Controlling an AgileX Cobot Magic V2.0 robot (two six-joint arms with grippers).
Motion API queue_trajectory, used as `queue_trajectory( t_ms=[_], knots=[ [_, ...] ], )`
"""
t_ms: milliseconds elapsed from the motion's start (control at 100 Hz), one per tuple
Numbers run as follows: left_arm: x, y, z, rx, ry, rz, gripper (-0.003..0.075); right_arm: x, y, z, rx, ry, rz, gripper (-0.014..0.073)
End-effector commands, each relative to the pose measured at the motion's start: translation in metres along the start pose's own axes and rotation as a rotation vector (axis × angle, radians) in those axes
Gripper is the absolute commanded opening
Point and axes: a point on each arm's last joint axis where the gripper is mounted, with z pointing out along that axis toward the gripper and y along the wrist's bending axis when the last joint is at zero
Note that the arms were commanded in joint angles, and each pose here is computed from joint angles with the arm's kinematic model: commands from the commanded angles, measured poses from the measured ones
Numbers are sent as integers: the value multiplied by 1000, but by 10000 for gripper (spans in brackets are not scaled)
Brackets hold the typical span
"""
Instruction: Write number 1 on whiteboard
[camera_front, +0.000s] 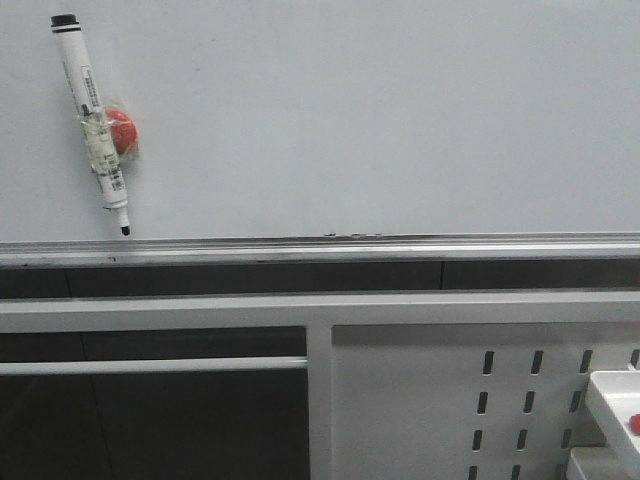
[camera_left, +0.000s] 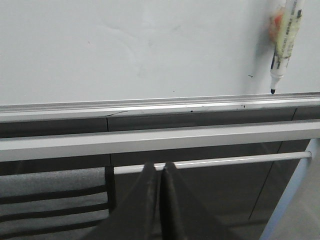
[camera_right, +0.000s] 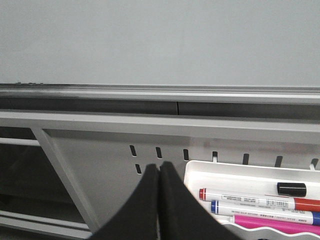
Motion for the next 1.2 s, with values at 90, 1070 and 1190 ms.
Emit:
queue_trajectory(
  t_ms=[90, 1070, 1190],
  knots=[
    [4, 1, 2, -5, -53, -14, -20, 2, -1, 0, 2, -23, -14, -71],
    [3, 1, 2, -2, -62, -28, -20, -16, 5, -2, -65, -224, 5, -71],
    [-8, -3, 0, 79, -173, -392, -20, -32, 9, -8, -143, -404, 186, -71]
  ],
)
